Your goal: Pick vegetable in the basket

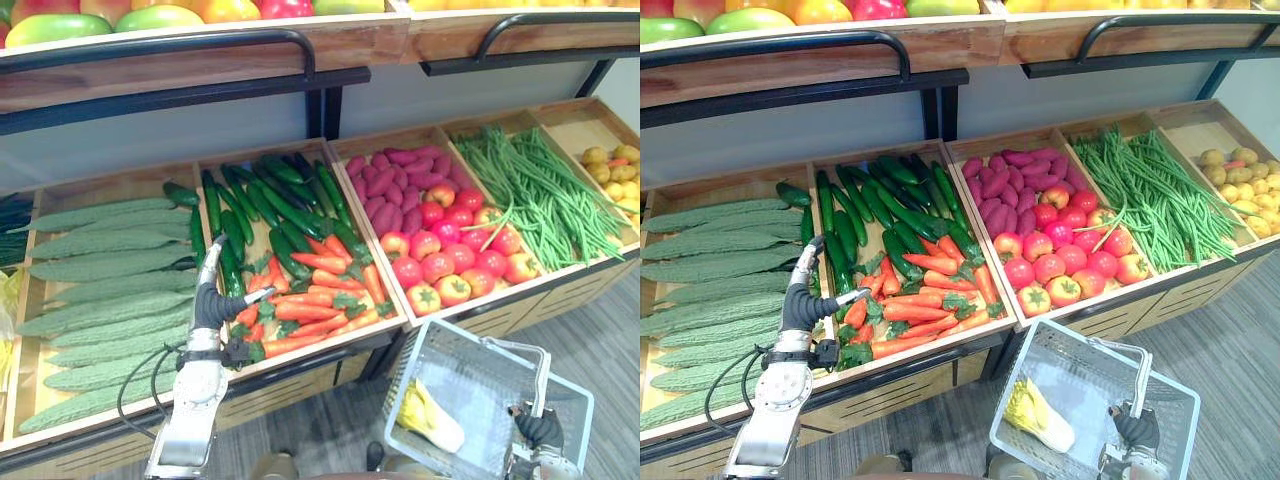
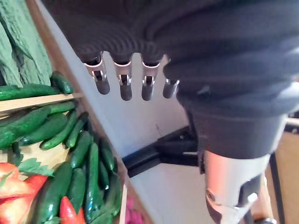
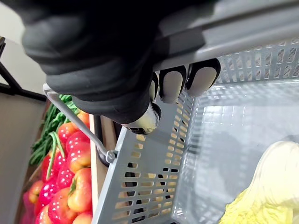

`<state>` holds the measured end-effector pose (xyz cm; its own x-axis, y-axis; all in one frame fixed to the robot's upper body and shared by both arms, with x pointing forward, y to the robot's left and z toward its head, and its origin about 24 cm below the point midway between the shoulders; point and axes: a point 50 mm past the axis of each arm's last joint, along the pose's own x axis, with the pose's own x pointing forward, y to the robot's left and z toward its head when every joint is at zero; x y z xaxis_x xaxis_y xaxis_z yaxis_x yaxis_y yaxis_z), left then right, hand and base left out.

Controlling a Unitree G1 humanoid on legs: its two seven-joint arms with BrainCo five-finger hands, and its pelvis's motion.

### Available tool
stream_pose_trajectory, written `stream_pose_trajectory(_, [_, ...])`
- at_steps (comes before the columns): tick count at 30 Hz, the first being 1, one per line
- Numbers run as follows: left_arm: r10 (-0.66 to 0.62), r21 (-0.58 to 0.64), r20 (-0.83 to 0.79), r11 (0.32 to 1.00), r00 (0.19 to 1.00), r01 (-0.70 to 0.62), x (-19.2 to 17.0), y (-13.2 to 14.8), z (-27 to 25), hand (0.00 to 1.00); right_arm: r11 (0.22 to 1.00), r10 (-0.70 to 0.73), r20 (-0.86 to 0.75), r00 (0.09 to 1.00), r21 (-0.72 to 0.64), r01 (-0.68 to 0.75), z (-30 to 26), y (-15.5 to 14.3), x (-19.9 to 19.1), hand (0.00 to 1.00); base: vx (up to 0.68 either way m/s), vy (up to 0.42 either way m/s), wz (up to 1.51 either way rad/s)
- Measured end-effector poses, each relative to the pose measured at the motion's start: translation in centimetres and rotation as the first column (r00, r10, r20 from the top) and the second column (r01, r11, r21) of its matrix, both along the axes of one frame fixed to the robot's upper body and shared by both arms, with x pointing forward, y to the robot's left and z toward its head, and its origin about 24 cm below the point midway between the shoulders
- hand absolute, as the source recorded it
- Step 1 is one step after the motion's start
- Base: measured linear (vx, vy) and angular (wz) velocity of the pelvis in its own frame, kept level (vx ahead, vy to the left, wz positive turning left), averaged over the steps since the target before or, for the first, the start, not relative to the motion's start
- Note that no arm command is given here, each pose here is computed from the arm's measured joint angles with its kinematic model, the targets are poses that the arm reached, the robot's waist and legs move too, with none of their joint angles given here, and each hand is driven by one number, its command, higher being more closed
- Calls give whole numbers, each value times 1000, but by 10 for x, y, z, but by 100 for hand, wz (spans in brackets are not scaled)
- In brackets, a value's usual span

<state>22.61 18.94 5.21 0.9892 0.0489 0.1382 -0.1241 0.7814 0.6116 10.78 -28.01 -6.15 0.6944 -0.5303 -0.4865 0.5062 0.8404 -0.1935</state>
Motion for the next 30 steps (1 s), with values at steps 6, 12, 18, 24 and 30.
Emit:
stream_pose_trajectory(6, [-54, 162, -95, 984, 994, 69, 5, -7, -21, 0, 997, 67, 11, 998, -23, -67, 5, 0, 8, 100, 24, -13, -13])
stream_pose_trajectory(12, [-119, 337, -111, 930, 987, 150, 25, -25, -25, 0, 991, 121, 45, 992, -59, -118, 12, 0, 17, 100, 4, 2, -14])
stream_pose_trajectory(18, [-110, 512, -144, 842, 984, 169, 38, -28, -35, 0, 986, 146, 108, 983, -98, -135, 25, -1, 30, 100, 15, 2, -9])
stream_pose_trajectory(24, [-84, 634, -111, 762, 990, 136, 53, -23, -27, 100, 981, 168, 169, 971, -124, -148, 37, -2, 38, 100, -1, -3, -10])
stream_pose_trajectory(30, [-69, 673, -95, 730, 993, 116, 60, -16, -23, 100, 983, 163, 182, 970, -112, -144, 37, -1, 40, 100, 0, 0, 0])
